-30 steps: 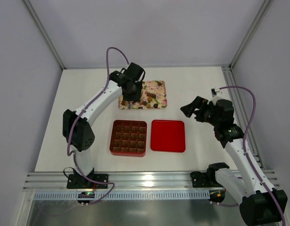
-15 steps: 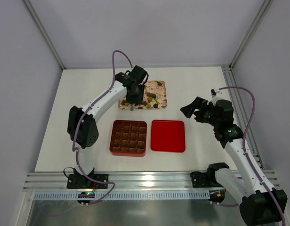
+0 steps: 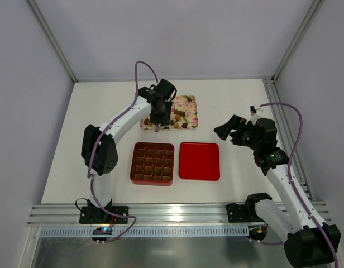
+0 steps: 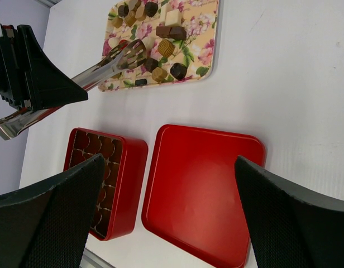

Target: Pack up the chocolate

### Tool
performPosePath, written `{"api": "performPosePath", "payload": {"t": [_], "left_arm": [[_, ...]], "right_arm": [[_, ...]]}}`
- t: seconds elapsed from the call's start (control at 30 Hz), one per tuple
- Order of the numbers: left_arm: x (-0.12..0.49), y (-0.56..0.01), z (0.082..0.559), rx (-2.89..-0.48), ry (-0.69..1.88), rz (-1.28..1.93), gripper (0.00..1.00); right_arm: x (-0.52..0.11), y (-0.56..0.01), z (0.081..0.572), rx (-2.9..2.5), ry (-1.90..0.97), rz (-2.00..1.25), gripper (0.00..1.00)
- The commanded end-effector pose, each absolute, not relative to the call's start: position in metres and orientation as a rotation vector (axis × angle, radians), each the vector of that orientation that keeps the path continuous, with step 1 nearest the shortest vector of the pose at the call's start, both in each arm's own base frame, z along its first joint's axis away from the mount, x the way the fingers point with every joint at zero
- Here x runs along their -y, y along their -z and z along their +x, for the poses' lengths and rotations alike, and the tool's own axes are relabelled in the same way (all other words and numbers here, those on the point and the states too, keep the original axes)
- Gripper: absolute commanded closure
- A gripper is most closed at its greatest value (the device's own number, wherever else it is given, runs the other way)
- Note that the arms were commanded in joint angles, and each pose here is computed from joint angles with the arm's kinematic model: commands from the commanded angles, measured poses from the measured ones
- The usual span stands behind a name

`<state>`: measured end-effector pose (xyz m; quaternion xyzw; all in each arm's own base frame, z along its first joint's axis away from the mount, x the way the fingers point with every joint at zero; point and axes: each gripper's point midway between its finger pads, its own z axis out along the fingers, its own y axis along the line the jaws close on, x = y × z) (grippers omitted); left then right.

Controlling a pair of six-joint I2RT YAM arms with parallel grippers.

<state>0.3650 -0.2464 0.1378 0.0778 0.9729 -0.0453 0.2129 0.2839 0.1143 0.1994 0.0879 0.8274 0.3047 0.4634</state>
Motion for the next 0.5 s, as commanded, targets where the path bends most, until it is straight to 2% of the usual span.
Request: {"api": "performPosePath", "payload": {"t": [0.0, 0.47], "left_arm": [[0.2548, -0.1378, 0.3688, -2.682, 0.157, 0.216, 0.59], [0.2487, -0.1302, 0.3644, -2.694, 0.106, 0.231, 0.6]], "right_arm": [[-0.1147, -0.2021, 0.2868, -2.012, -0.747, 0.203, 0.03], [-0.1158, -0.198, 0.289, -2.02, -0.756, 0.211, 0.03]]}}
